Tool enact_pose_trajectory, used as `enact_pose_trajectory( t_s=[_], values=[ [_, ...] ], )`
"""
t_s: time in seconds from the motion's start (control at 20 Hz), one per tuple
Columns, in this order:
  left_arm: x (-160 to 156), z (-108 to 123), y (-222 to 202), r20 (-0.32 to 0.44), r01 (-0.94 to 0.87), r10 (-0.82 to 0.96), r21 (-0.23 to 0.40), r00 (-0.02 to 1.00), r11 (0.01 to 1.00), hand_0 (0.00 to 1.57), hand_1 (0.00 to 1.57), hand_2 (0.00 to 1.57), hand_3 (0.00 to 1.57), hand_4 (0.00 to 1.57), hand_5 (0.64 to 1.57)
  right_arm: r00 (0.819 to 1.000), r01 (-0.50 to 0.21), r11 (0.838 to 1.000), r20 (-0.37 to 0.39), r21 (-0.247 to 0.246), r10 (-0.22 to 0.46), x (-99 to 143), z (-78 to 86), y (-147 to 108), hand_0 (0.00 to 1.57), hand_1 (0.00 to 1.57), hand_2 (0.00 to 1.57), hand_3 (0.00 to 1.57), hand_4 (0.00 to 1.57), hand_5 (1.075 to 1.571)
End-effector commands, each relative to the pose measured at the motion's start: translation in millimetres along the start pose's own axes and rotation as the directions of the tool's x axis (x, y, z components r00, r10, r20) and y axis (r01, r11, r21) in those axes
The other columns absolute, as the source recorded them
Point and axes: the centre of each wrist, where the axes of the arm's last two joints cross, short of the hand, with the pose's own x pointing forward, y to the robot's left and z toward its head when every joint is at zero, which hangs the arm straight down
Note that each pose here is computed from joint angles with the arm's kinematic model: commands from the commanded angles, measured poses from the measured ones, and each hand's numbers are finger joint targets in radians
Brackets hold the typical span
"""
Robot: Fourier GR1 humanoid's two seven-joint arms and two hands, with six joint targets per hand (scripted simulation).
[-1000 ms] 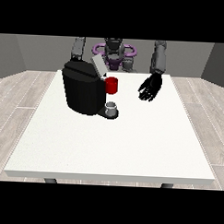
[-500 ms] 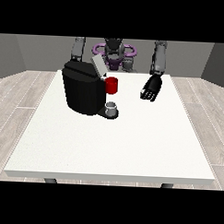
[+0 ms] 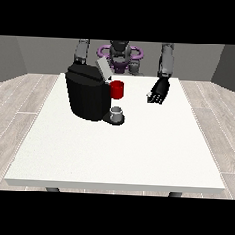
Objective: Insert the coffee pod into the coffee machine and close the lid
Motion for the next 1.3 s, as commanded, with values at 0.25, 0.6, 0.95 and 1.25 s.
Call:
enact_pose_trajectory(
  t_s=[0.25, 0.6, 0.95, 1.25],
  values=[
    [39, -21, 28, 0.132, -0.154, 0.159, -0.046, 0.978, 0.987, 1.45, 1.45, 1.43, 1.35, 0.53, 1.571, 0.995, -0.042, 0.998, -0.096, -0.042, 0.037, -25, -3.9, -22, 0.0, 0.0, 0.0, 0.0, 0.0, 1.571],
    [63, -30, 57, 0.15, -0.149, 0.158, -0.069, 0.976, 0.986, 1.42, 1.42, 1.4, 1.33, 0.53, 1.571, 0.996, -0.023, 1.0, -0.089, 0.017, 0.025, -37, 7.5, -16, 0.0, 0.0, 0.0, 0.0, 0.0, 1.571],
    [82, -35, 89, 0.156, -0.145, 0.159, -0.094, 0.975, 0.985, 1.42, 1.42, 1.4, 1.34, 0.56, 1.571, 0.998, 0.022, 1.0, -0.064, 0.006, -0.022, -30, 7.6, -6, 0.0, 0.0, 0.0, 0.0, 0.0, 1.571],
    [94, -37, 155, 0.177, -0.221, 0.22, -0.015, 0.959, 0.975, 0.98, 0.98, 1.2, 1.37, 0.51, 1.571, 1.0, 0.016, 1.0, 0.005, 0.009, -0.016, 7, -14.3, -12, 0.0, 0.0, 0.0, 0.0, 0.0, 1.571]
  ],
)
